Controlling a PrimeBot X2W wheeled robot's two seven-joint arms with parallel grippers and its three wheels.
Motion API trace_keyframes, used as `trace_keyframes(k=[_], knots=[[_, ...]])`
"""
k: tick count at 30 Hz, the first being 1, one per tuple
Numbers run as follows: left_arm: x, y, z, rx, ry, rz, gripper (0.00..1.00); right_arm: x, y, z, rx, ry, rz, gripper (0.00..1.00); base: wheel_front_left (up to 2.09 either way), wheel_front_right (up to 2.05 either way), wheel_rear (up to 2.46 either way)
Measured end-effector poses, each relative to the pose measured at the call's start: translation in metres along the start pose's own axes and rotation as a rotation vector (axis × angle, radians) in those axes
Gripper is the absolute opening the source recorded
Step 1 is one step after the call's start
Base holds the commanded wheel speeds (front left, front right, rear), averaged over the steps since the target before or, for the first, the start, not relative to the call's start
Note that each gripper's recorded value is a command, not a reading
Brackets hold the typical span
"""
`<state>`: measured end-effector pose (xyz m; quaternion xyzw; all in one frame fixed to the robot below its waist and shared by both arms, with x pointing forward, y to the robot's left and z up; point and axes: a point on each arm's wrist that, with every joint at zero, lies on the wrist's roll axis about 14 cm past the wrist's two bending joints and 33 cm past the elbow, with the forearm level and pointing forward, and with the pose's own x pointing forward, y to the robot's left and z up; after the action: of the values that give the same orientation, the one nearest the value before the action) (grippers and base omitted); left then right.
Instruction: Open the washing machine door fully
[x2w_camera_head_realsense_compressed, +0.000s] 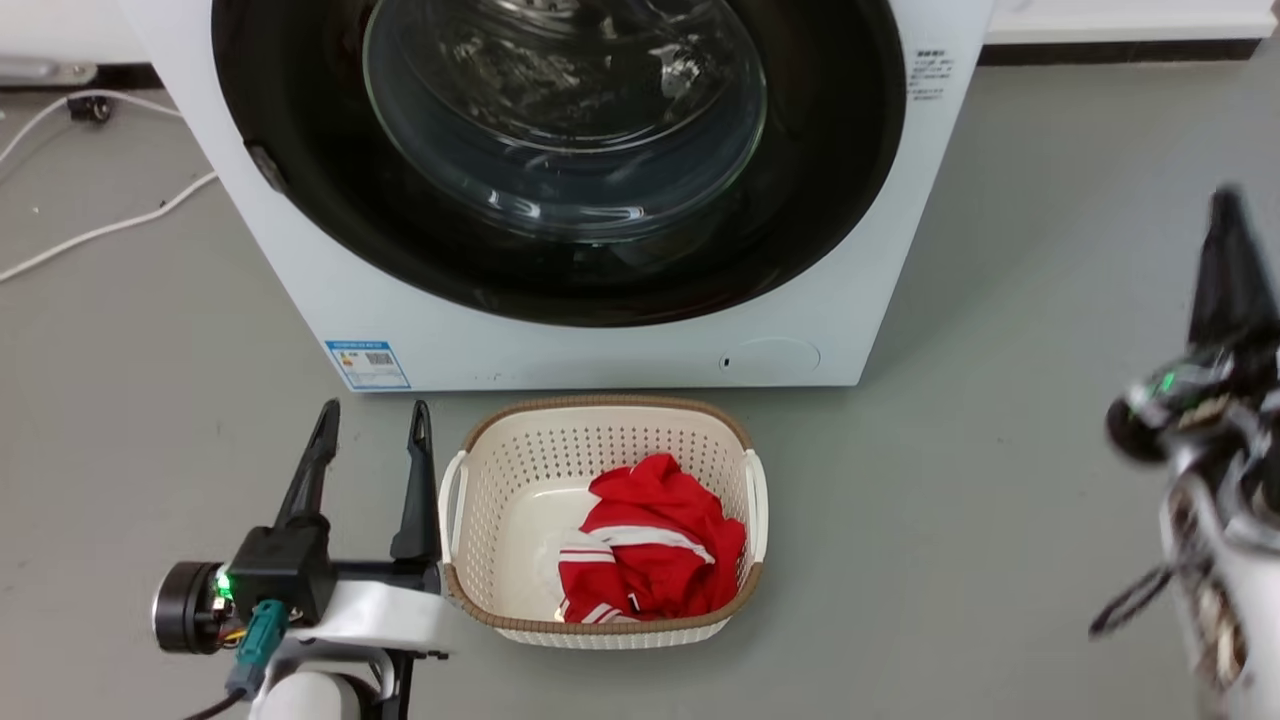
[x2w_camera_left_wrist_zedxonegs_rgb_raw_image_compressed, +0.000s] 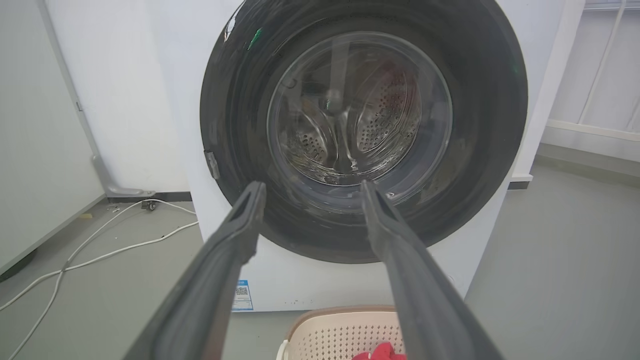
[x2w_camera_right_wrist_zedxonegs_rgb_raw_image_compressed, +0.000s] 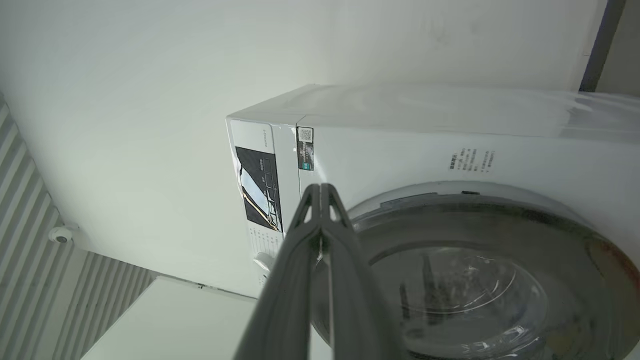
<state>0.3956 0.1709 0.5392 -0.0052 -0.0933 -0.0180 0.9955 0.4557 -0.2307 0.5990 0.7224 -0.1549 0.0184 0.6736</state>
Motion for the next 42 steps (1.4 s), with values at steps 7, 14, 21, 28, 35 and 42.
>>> trace_keyframes(k=[7, 14, 21, 28, 35, 42], knots=[[0.015, 0.000, -0.006, -0.005, 0.003, -0.001, 1.00, 0.076, 0.028, -0.028, -0.147, 0.187, 0.056, 0.00, 0.00, 0.00, 0.00], [0.031, 0.001, -0.012, -0.005, 0.005, -0.008, 1.00, 0.135, 0.040, -0.072, -0.341, 0.403, 0.035, 0.00, 0.00, 0.00, 0.00], [0.043, 0.003, -0.024, -0.002, 0.019, -0.009, 1.00, 0.167, 0.026, -0.121, -0.498, 0.604, -0.036, 0.00, 0.00, 0.00, 0.00], [0.057, 0.003, -0.035, 0.001, 0.028, -0.013, 1.00, 0.180, -0.004, -0.159, -0.613, 0.734, -0.102, 0.00, 0.00, 0.00, 0.00], [0.064, 0.002, -0.045, -0.012, 0.040, -0.019, 1.00, 0.188, -0.035, -0.173, -0.706, 0.794, -0.160, 0.00, 0.00, 0.00, 0.00], [0.064, 0.005, -0.053, -0.007, 0.058, -0.010, 1.00, 0.188, -0.055, -0.179, -0.746, 0.842, -0.201, 0.00, 0.00, 0.00, 0.00]])
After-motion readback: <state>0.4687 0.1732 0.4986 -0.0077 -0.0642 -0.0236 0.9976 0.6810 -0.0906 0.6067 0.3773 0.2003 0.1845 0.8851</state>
